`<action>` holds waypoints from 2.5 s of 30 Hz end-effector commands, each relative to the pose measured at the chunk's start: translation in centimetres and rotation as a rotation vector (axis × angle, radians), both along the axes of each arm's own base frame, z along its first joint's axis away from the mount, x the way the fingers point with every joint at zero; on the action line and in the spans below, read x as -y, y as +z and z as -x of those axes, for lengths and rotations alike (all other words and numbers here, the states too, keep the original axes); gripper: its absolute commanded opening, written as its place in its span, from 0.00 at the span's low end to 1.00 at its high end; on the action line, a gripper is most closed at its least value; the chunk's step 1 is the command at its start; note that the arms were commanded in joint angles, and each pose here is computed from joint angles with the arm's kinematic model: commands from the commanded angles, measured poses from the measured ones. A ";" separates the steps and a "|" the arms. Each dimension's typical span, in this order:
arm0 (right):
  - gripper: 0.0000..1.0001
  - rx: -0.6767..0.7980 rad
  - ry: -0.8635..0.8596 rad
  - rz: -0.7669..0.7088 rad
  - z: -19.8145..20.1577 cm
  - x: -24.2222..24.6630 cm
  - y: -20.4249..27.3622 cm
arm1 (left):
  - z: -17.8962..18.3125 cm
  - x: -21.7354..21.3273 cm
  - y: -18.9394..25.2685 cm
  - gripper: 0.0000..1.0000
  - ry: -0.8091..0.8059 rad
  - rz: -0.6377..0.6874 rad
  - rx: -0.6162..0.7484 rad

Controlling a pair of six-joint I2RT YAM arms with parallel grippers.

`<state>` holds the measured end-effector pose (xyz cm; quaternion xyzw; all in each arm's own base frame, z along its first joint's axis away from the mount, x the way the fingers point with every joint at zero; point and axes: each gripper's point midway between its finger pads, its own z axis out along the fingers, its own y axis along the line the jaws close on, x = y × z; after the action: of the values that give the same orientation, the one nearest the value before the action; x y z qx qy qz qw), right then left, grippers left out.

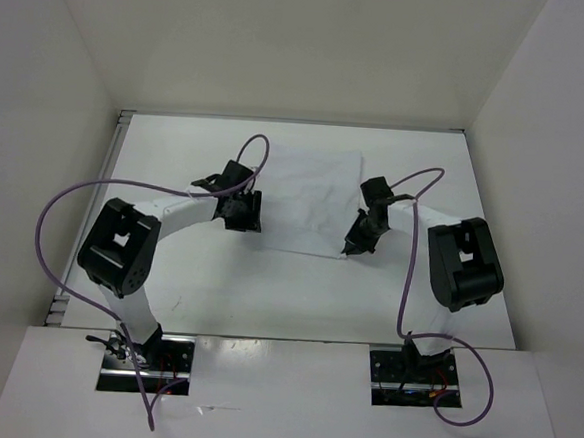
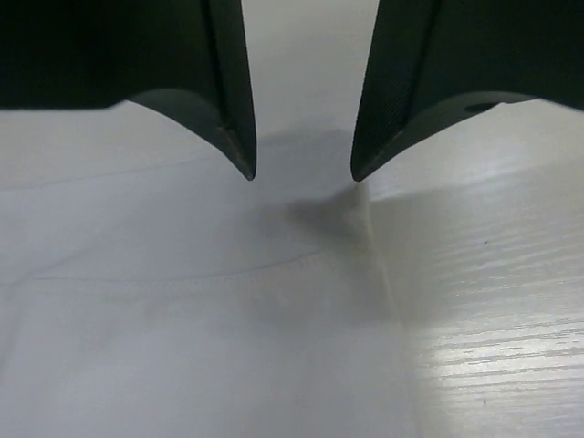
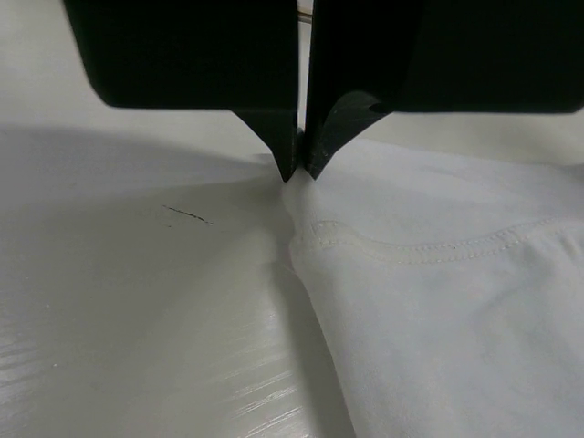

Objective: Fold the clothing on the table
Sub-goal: Fold the skirt

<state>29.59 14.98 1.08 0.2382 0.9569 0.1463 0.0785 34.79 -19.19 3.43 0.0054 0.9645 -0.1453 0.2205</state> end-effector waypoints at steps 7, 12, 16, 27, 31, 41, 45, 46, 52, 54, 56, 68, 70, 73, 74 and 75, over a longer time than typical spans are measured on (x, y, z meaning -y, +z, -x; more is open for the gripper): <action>0.00 -0.027 0.024 0.111 0.2 1.2 -1.8 | 0.0 -2.2 3.2 0.66 0.012 -0.024 0.083; 0.00 -0.017 0.032 0.110 -0.1 1.2 -1.5 | 0.7 -2.4 1.8 0.49 0.012 -0.027 0.076; 0.00 -0.017 0.032 0.110 -0.1 1.2 -1.5 | 0.6 -2.6 1.0 0.38 0.025 -0.035 0.068; 0.00 -0.020 0.046 0.093 0.1 0.9 -1.2 | 1.7 -1.7 -3.6 0.40 0.017 -0.001 -0.030; 0.00 -0.020 0.046 0.093 0.3 1.0 -1.2 | 2.2 -1.7 -5.5 0.34 0.019 -0.006 -0.080; 0.00 0.076 0.041 0.106 -2.4 1.3 2.1 | 1.8 0.0 -2.0 0.00 -0.045 0.104 -0.047; 0.00 0.163 0.031 0.130 -6.0 3.1 4.7 | 0.3 0.6 1.4 0.00 -0.070 0.134 0.008; 0.00 0.189 0.025 0.139 -7.0 3.5 5.7 | 0.4 0.8 1.5 0.00 -0.077 0.145 0.004; 0.00 0.203 0.060 0.101 -5.5 3.6 7.4 | 2.7 1.8 3.6 0.00 -0.139 0.242 -0.005; 0.00 0.221 0.067 0.073 -3.8 3.5 8.7 | 3.9 2.4 5.5 0.00 -0.177 0.300 0.011; 0.00 0.252 0.100 0.057 -2.5 2.9 10.1 | 4.8 2.7 8.2 0.00 -0.210 0.348 0.045; 0.00 0.687 0.290 -0.030 6.7 2.9 29.2 | 13.6 2.8 27.2 0.00 -0.451 0.599 0.348; 0.00 0.794 0.292 -0.037 6.9 3.0 33.1 | 14.0 2.5 29.6 0.00 -0.425 0.620 0.398; 0.00 0.853 0.298 -0.079 5.9 2.1 35.3 | 12.3 2.2 31.7 0.00 -0.368 0.605 0.463; 0.00 0.877 0.297 -0.082 4.6 1.8 35.4 | 10.8 1.7 31.3 0.00 -0.315 0.570 0.471; 0.00 0.841 0.305 -0.104 3.1 0.9 34.4 | 8.7 1.9 30.1 0.00 -0.276 0.554 0.450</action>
<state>23.61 12.56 37.72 0.0297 0.8399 0.2844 0.4613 22.17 -21.38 35.45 0.1622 0.7780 -0.4510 0.4062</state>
